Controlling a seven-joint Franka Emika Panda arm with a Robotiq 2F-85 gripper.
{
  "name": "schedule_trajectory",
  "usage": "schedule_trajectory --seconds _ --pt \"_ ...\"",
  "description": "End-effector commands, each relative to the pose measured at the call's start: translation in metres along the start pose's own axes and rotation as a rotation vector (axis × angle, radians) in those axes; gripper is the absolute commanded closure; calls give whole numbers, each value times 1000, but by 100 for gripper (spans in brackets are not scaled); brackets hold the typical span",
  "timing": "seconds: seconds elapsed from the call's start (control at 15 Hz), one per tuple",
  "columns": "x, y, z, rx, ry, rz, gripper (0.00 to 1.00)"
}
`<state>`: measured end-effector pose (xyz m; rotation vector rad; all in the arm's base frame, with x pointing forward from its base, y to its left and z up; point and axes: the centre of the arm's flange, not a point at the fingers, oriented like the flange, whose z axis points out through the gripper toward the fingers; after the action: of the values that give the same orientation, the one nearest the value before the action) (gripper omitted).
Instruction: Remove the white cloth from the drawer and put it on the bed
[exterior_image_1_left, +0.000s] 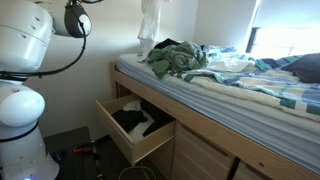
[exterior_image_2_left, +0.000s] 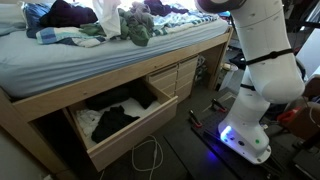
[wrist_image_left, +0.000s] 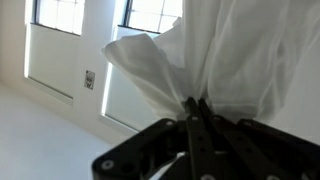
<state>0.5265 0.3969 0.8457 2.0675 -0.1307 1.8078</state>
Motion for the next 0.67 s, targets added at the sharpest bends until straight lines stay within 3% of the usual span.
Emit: schedule_trajectory --seconds 0.0,0.13,0.6 --pt "75 -22 9 -20 85 36 99" --pt "74 -24 9 -20 86 48 99" --pt "-26 -68 40 75 -113 86 99"
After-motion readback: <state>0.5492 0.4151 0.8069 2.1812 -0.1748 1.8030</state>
